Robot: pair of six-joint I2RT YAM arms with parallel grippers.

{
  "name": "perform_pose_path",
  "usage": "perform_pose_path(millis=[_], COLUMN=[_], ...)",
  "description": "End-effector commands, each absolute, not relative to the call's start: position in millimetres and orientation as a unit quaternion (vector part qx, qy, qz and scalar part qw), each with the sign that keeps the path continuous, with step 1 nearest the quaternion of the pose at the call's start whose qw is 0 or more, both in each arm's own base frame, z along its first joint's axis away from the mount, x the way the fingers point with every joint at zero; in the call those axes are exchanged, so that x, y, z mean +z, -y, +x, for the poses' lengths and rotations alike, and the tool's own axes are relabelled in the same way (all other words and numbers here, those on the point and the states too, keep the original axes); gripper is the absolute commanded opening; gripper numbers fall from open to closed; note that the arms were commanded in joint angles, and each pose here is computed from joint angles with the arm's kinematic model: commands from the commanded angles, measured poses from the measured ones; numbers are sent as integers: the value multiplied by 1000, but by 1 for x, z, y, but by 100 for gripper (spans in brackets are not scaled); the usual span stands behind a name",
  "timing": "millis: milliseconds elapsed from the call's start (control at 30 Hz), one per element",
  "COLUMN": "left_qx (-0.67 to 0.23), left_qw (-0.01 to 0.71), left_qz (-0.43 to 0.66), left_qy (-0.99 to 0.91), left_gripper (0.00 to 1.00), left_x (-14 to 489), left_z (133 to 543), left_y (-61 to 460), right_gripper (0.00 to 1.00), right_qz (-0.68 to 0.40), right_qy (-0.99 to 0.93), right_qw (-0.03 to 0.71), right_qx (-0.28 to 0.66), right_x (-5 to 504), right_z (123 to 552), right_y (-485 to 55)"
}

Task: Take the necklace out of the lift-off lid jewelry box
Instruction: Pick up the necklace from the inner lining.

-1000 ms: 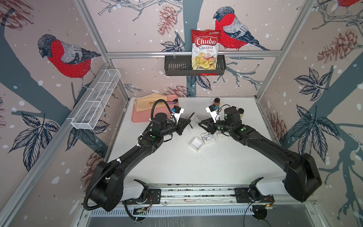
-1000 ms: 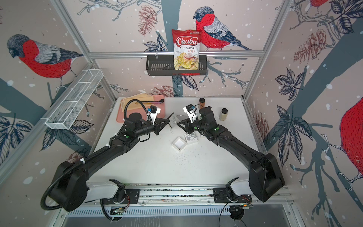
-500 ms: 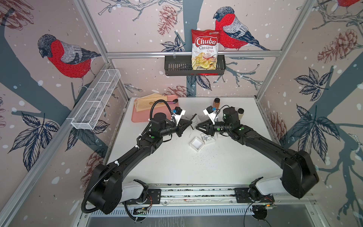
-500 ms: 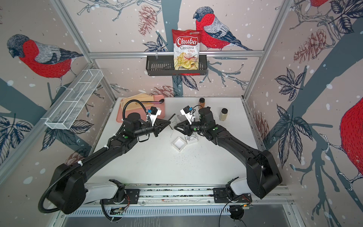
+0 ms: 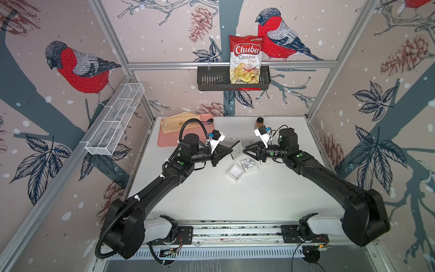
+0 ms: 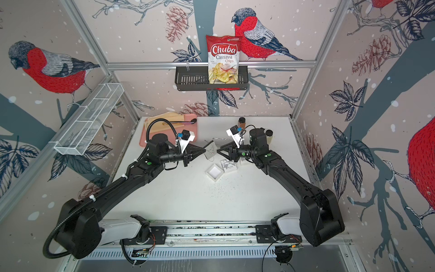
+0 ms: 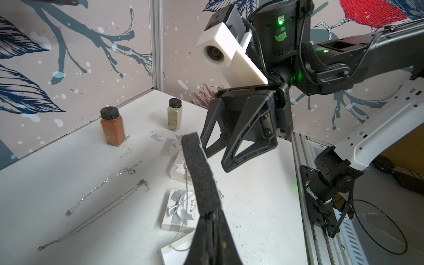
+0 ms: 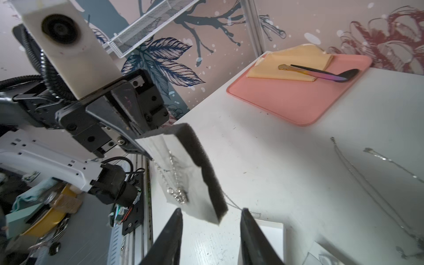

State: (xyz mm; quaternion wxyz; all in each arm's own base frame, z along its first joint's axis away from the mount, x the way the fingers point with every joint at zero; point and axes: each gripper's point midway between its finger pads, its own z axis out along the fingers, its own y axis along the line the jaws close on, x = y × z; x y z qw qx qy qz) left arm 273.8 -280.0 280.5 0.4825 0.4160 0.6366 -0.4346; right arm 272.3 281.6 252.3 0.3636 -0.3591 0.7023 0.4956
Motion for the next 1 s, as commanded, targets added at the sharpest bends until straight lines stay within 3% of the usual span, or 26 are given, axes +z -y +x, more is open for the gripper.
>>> perform_pose_path(millis=[0,267,700,967], left_qx=[-443,-451,-475,-475], left_qw=[487,485,470,470], left_qz=[444,454,473,474], left_qy=[-608,-596,-574,-573], left_gripper=[0,0,0,0], left_x=[291,297,300,300], left_z=[263,259,243,243], left_y=[282,284,285,284], right_gripper=[42,35,47,46], right_qz=[-396,-418,-401,-409], right_qy=[-662,-639,-661,-647], right_qw=[338,329,342,337], right_qx=[539,556,534,548], right_x=[260,267,259,264], right_z=[247,232,245,241], right_y=[-284,-285,-284,-285])
